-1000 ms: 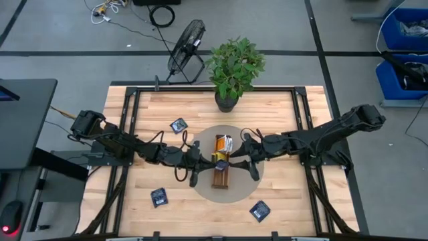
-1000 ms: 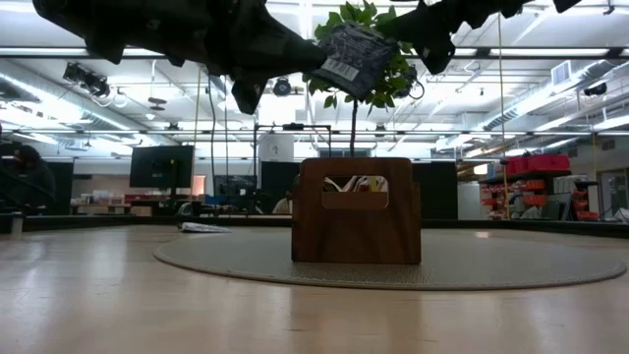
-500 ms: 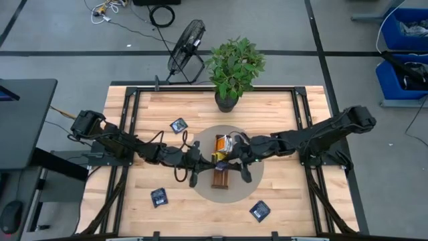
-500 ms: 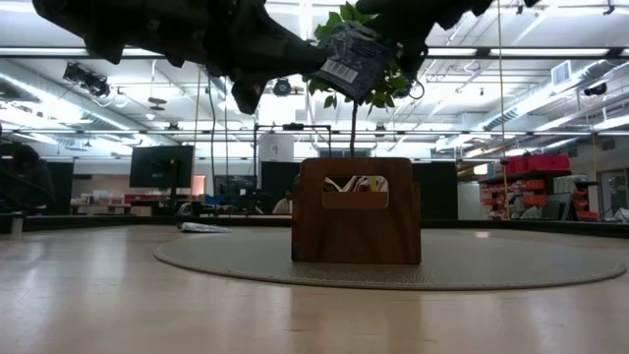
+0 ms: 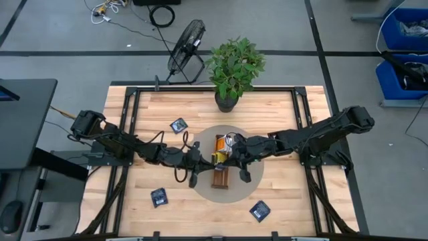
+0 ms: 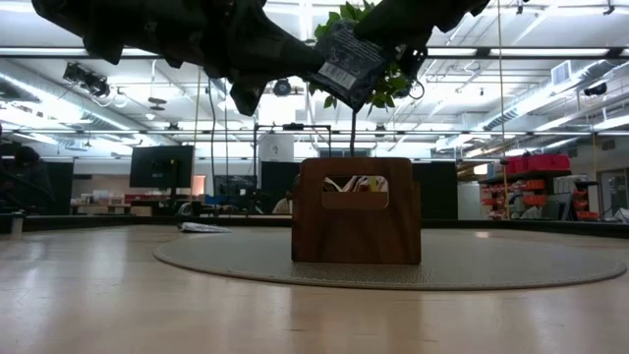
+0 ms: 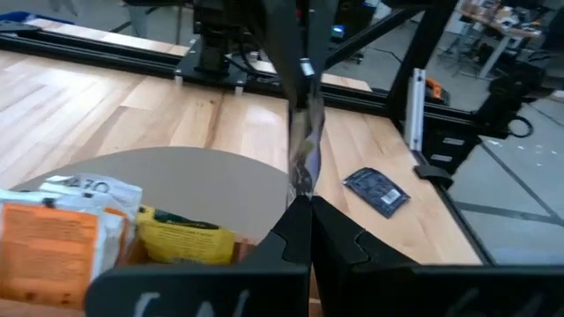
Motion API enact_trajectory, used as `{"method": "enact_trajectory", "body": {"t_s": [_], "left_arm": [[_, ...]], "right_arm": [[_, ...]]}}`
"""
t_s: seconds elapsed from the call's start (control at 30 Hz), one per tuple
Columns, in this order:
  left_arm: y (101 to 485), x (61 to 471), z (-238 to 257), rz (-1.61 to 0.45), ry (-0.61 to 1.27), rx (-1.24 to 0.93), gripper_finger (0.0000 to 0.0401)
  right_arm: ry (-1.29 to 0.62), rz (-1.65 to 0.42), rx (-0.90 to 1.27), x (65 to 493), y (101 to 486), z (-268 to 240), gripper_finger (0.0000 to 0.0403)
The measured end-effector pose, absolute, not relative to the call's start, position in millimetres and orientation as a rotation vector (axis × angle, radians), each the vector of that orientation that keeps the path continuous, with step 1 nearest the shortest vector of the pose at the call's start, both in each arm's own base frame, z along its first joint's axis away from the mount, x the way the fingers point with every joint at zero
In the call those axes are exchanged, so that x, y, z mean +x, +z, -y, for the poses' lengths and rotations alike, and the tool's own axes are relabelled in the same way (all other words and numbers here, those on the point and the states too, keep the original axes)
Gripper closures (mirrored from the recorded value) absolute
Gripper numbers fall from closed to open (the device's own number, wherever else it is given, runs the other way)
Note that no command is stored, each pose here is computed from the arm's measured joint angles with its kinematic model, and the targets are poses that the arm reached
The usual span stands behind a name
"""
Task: Pick & Place Tea
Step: Put the purple tea bag into the bottom compartment of the bottom section wooden organizer
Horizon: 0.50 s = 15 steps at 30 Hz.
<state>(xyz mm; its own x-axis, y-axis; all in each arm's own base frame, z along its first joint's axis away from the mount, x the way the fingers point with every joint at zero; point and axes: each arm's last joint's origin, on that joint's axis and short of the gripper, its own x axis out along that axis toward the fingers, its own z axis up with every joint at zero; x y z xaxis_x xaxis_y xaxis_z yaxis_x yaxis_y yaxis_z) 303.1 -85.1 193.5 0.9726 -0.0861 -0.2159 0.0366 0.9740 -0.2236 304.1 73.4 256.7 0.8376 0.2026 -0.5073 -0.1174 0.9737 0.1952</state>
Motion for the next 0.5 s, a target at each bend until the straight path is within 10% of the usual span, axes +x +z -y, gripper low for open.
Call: {"method": "enact_trajectory", "body": {"t_s": [0.5], "left_arm": [[213.0,284.8,85.3,-0.254,-0.220,-0.208,0.0319]], "right_arm": [[0.290,-0.589,-0.334,294.1,250.5,-88.0,0.0402]]}}
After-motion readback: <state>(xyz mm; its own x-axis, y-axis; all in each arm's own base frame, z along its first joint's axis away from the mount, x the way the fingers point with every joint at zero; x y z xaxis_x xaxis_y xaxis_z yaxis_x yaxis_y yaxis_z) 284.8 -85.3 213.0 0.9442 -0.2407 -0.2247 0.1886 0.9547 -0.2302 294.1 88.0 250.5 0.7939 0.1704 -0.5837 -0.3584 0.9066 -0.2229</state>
